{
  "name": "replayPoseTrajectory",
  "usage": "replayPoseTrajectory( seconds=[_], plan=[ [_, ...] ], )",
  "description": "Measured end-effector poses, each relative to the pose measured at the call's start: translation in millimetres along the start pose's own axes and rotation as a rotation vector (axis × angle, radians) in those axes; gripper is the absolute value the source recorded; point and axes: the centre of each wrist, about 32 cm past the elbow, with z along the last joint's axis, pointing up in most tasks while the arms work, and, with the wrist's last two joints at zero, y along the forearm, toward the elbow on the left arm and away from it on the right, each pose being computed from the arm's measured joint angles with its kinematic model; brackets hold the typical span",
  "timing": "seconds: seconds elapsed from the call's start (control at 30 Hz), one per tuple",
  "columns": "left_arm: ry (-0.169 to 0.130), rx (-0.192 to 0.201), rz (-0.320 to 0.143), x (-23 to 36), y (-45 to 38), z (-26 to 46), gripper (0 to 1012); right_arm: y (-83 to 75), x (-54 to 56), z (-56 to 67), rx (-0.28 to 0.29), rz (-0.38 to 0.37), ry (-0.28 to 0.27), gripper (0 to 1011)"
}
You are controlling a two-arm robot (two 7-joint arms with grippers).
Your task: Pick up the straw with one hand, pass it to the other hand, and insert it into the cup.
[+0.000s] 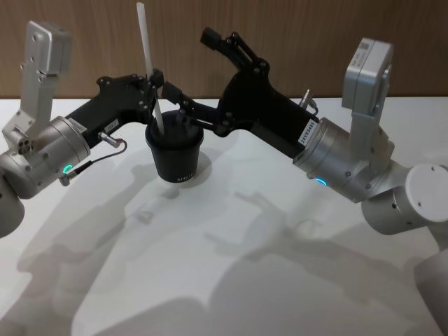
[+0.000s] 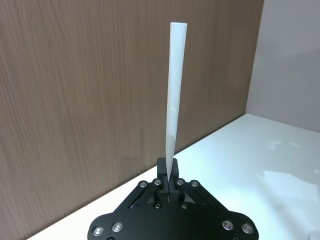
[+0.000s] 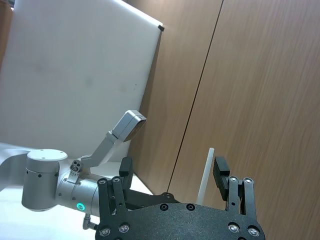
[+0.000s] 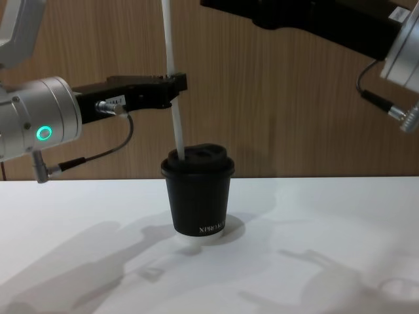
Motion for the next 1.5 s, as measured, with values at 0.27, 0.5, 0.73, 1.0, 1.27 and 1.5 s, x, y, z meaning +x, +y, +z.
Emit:
replayPoseTrajectory(
  seconds=[0.27,0.5,0.73,1.0,1.27,1.5],
  plan=[
    [0.015,0.015,0.005,-0.4,-0.2,-3.4,157,0.0,0.0,0.0,0.0,0.0,0.0,1001],
    [0.021,0.021,0.007,-1.7,1.5,-6.8,380,0.0,0.0,0.0,0.0,0.0,0.0,1001],
    [0.021,0.017,0.007,-5.4,5.6,-7.8,584,-0.1,0.0,0.0,-0.001,0.0,0.0,1001],
    [0.019,0.005,0.013,-11.9,15.8,-7.5,851,-1.8,-2.0,2.7,-0.004,-0.01,-0.01,1001],
    [0.017,-0.007,0.029,-21.0,31.4,-7.1,1003,-8.9,-8.5,5.8,-0.031,-0.04,-0.014,1001],
    [0.02,-0.014,0.047,-27.8,43.6,-7.9,1003,-19.2,-16.6,7.9,-0.064,-0.072,-0.01,1001]
  ],
)
